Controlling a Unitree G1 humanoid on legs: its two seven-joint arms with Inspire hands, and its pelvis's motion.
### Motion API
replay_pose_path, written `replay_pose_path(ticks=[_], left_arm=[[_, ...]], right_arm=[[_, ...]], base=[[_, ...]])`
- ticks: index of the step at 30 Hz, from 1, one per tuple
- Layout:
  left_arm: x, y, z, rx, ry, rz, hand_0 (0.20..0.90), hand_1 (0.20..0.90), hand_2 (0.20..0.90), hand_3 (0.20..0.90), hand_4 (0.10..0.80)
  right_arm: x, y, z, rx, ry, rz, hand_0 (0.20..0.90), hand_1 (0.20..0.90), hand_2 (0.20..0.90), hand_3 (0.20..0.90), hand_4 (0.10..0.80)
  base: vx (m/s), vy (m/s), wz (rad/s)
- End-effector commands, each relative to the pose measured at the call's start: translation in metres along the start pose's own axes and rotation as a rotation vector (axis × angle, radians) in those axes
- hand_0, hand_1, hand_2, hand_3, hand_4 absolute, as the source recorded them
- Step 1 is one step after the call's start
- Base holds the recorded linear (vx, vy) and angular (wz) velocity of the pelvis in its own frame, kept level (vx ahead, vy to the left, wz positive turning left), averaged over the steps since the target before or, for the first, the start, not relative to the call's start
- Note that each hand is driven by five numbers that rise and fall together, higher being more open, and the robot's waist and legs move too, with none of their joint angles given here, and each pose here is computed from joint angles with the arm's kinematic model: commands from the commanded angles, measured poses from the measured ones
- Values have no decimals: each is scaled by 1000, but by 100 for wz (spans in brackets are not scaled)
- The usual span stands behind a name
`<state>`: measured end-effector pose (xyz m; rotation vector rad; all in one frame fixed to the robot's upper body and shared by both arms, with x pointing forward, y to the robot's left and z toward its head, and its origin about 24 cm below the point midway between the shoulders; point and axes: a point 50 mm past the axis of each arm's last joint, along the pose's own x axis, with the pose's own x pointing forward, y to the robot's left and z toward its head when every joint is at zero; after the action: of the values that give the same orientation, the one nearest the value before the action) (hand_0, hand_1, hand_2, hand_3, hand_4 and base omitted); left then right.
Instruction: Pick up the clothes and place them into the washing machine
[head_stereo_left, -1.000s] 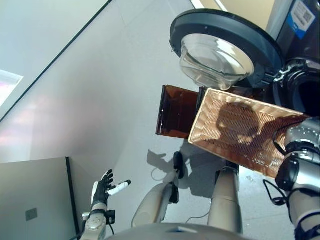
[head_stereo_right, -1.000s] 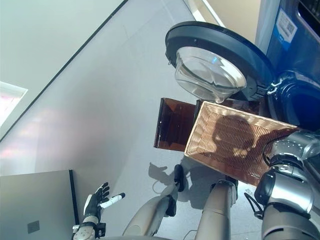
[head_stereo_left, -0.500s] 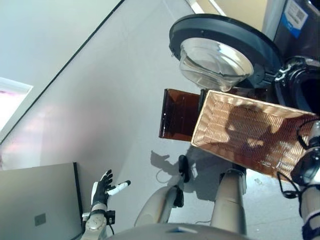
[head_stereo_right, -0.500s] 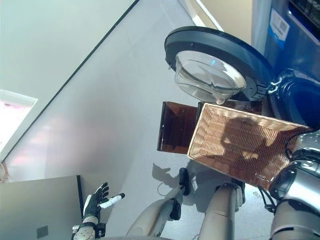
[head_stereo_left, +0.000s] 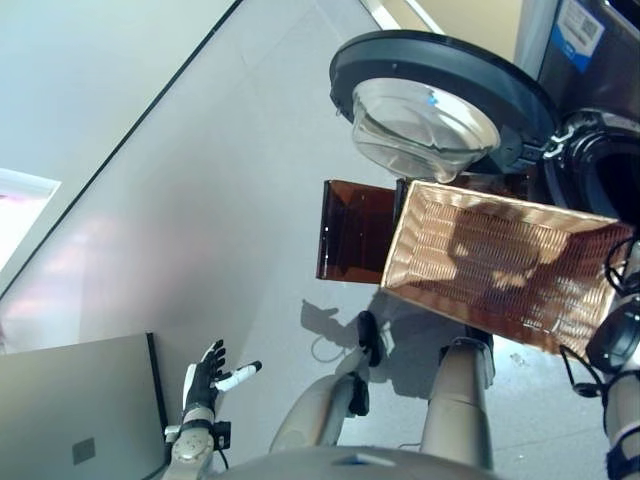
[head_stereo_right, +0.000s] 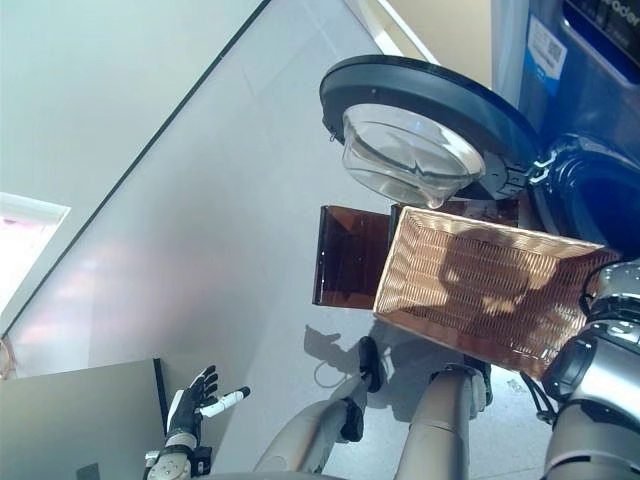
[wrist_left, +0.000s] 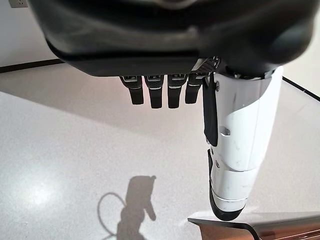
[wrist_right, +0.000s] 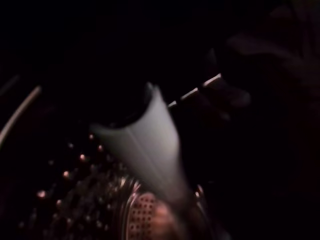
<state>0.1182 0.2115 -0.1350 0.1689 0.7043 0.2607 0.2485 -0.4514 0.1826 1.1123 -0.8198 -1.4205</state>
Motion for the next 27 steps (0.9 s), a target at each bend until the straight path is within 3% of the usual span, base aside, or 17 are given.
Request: replay_pose_path(ticks=[1,13,27], left_arm=[[1,51,-8,23,26,211,900,900,900,900,800],[1,48,-10,65,41,174,900,900,900,900,800],[-1,39,-14,96,55,107,900,900,900,900,800]], right_arm=[[-5,32,36,19,-219,236,200,200,200,200,300],[6,16,37,-56,-202,201,200,200,200,200,300],[21,45,71,-38,-261,218,200,200,200,200,300]], base=[[0,0,0],[-4,4,-1],[-1,-3,-1]])
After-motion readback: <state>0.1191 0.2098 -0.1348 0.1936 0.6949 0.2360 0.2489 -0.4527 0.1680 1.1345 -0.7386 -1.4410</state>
